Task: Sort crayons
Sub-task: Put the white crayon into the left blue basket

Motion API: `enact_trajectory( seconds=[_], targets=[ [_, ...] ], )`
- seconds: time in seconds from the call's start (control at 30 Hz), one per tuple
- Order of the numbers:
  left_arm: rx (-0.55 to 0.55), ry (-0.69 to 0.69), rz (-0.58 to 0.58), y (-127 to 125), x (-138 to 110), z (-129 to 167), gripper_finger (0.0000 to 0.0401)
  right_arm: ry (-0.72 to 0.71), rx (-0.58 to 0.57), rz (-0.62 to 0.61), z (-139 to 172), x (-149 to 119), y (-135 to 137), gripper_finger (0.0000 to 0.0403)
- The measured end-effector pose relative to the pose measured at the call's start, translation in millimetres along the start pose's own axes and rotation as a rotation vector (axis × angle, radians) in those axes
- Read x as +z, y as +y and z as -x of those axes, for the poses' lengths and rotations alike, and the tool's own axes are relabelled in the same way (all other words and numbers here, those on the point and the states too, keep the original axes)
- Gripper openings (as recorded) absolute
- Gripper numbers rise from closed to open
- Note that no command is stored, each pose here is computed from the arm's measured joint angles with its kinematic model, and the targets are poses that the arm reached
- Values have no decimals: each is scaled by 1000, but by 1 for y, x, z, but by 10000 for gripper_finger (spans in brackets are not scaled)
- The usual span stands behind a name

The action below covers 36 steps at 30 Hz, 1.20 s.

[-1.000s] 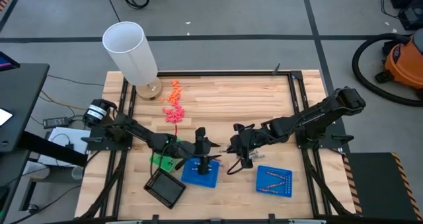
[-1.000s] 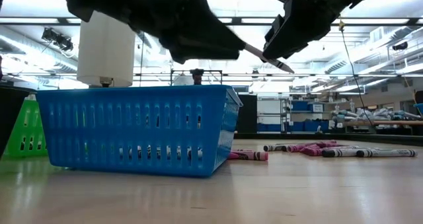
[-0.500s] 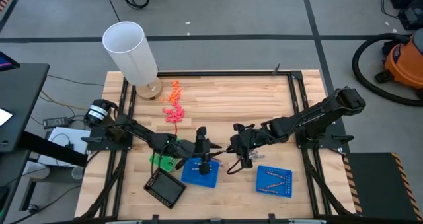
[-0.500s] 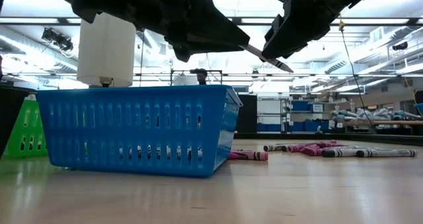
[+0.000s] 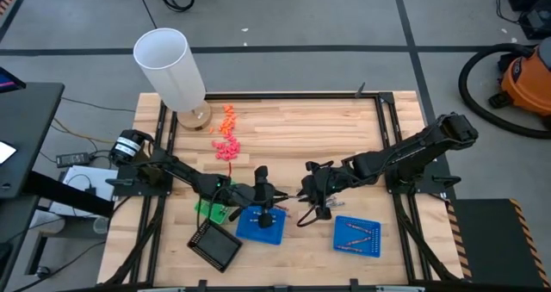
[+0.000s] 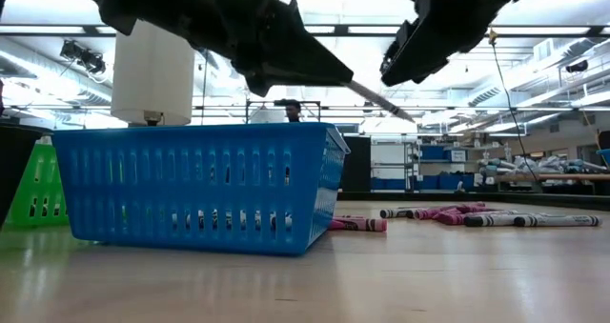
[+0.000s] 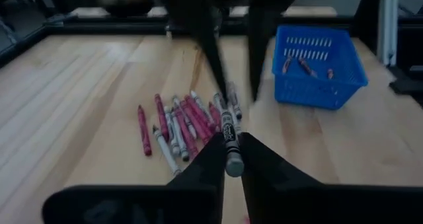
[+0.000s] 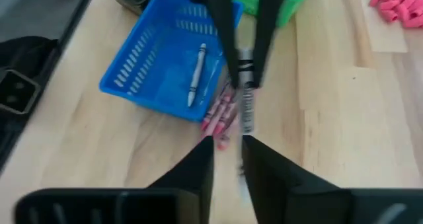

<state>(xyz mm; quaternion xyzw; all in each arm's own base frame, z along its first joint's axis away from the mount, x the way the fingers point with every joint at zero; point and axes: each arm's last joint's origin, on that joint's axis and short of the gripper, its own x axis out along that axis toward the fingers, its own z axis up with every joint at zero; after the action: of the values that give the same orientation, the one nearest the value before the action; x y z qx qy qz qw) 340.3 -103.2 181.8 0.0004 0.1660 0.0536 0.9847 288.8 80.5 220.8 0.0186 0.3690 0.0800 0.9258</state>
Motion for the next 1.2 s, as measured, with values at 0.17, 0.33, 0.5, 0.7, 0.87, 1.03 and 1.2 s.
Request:
enact_trajectory(
  seconds=[0.17,0.33,0.5,0.7,0.87,1.03,1.2],
  targets=[
    [-3,50,-15,-2,-5,2,40,68,-33,-5,12,-8,5,138],
    [-70,41,-1,-4,3,8,41,-2,-138,83,17,-28,21,151],
    [-129,63,31,-2,23,22,42,-139,-171,118,20,-43,21,149],
    [-234,165,114,0,34,47,43,-288,-171,158,15,-55,15,149],
    [-265,298,239,-2,29,60,43,-369,-182,197,12,-72,8,149],
    [-262,413,288,-10,19,68,43,-407,-214,209,13,-85,-1,149],
    [-244,477,333,-12,13,72,43,-399,-268,210,13,-91,-16,149]
  ],
)
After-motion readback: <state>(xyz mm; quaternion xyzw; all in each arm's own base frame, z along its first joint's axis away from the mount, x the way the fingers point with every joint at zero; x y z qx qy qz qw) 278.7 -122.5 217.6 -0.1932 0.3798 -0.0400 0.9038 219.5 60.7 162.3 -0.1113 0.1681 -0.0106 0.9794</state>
